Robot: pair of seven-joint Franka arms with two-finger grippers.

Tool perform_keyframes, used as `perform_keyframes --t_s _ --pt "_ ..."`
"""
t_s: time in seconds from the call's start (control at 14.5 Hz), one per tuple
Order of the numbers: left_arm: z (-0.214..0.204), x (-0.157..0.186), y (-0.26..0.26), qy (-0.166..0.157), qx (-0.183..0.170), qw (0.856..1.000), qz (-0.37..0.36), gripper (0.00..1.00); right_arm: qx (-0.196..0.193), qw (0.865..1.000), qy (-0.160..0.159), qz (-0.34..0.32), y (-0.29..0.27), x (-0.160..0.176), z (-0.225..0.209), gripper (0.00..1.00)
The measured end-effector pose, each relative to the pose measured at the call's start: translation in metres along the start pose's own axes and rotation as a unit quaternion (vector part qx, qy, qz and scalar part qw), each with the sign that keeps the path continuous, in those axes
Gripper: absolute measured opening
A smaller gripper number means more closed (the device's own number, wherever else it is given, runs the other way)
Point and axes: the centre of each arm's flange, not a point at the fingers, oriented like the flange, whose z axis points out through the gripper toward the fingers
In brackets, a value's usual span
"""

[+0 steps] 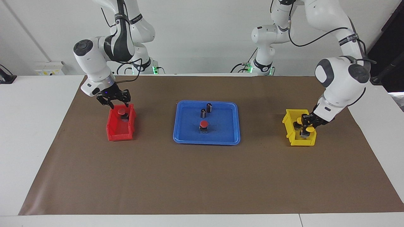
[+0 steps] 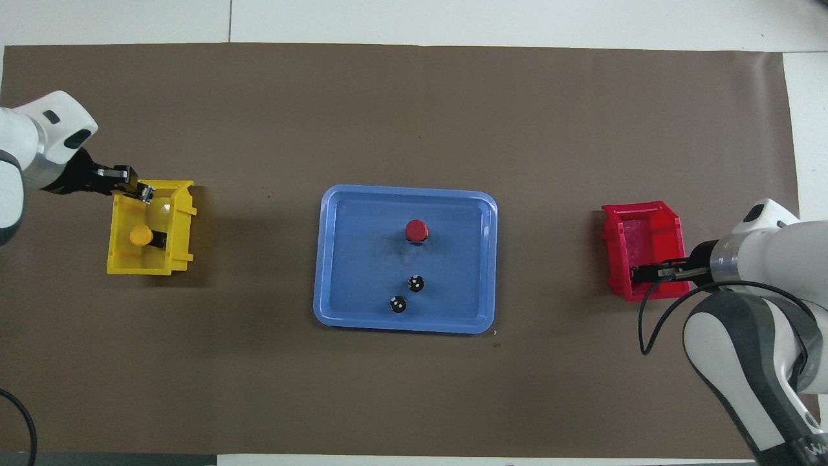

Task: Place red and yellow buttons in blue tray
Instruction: 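Carry the yellow button to the tray while the right gripper grasps a red button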

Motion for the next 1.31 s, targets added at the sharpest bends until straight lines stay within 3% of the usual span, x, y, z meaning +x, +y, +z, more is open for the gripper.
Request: perform_keyframes --t_s 0.14,0.21,0.41,0.55,0.83,1.31 --pt "-0.051 0.008 0.055 0.019 0.001 1.000 0.000 0.41 -0.001 1.000 0.001 0.001 0.001 0.003 0.011 0.68" --pt "-0.052 0.008 0.098 0.022 0.000 1.000 -0.009 0.41 -0.001 1.000 0.000 0.001 0.002 0.005 0.015 0.67" --pt "-0.003 -0.018 0.238 0.008 -0.013 1.000 -0.015 0.41 -0.002 1.000 0.001 -0.002 0.003 0.007 0.021 0.63" --pt "0.033 -0.041 0.291 -0.010 -0.024 1.000 -0.007 0.41 -0.002 1.000 0.001 -0.008 0.005 0.006 0.022 0.60" --pt "0.065 -0.055 0.335 0.008 -0.059 0.998 -0.015 0.41 -0.002 1.000 -0.003 -0.015 0.010 0.003 0.025 0.59" --pt "0.116 -0.069 0.379 0.001 -0.058 0.998 -0.028 0.41 -0.002 1.000 -0.003 -0.015 0.010 -0.003 0.035 0.57"
